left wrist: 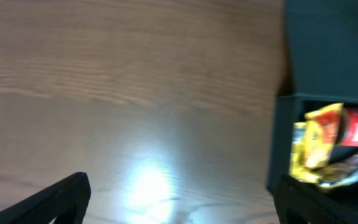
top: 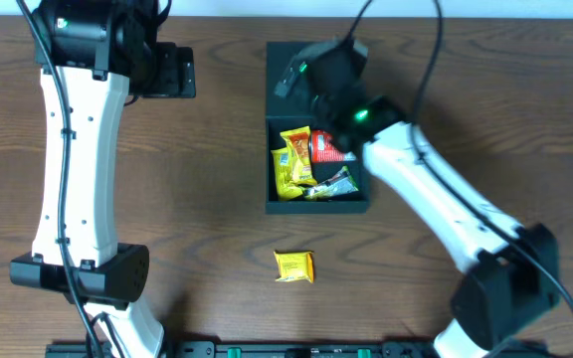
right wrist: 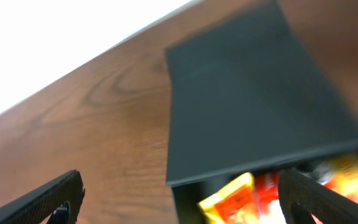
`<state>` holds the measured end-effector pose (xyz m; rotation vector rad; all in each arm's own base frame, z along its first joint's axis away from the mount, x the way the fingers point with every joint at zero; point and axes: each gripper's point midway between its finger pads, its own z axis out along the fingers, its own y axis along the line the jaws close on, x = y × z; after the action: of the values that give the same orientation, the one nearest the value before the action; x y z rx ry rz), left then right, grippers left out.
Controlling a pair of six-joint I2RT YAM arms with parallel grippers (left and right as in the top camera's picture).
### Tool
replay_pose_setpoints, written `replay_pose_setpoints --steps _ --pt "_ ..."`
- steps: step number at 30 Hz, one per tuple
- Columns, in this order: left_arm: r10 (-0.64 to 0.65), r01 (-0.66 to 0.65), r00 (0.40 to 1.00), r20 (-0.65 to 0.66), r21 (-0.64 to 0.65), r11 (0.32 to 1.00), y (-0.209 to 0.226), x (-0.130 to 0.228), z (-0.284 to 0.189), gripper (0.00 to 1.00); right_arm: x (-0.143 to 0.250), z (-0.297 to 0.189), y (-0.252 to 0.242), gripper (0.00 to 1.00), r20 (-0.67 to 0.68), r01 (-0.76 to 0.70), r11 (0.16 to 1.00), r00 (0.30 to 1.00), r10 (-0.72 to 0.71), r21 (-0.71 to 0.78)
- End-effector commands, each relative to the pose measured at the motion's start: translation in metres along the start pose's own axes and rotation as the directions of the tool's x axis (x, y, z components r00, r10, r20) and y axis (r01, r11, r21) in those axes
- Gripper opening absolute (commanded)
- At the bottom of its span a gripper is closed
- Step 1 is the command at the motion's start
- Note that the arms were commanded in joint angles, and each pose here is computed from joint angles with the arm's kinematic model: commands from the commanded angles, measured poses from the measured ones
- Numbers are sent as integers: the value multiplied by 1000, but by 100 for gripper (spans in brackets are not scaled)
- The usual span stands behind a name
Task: Pack container
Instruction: 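Raise the right gripper out of the box and swing it right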
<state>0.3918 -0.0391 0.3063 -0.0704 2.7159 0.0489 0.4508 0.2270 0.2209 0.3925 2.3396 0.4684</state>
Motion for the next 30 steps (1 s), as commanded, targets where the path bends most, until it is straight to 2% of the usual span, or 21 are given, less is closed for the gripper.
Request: replay_pose_setpoints --steps 1,5,11,15,16,18,20,26,30 --pt "-17 18 1000 -3 131 991 -23 -2 0 95 -38 -58 16 99 39 407 909 913 -405 -87" --pt "-69 69 998 -6 183 981 -32 -5 -2 95 -40 -99 -25 99 -113 523 852 846 -520 -8" --pt "-117 117 993 -13 174 978 -31 -5 -1 95 -15 -140 -82 99 -363 498 864 819 -444 68" --pt "-118 118 993 -3 138 983 -24 -6 0 95 28 -162 -103 99 -558 609 792 642 -526 -47" --pt "-118 117 993 0 129 985 -23 -7 1 95 37 -166 -103 99 -584 611 788 615 -530 -72" --pt "-119 118 993 3 116 986 -21 -7 1 95 52 -168 -93 98 -592 601 786 584 -555 -145" --pt "-120 118 993 8 91 989 -16 -7 1 95 72 -172 -79 94 -589 610 752 520 -619 -251" --pt "-117 117 993 -5 17 993 -3 -1 2 95 113 -180 -76 83 -612 703 645 376 -696 -301" --pt "-111 110 992 -54 -30 994 5 13 2 95 145 -202 -73 84 -574 733 573 307 -759 -367"
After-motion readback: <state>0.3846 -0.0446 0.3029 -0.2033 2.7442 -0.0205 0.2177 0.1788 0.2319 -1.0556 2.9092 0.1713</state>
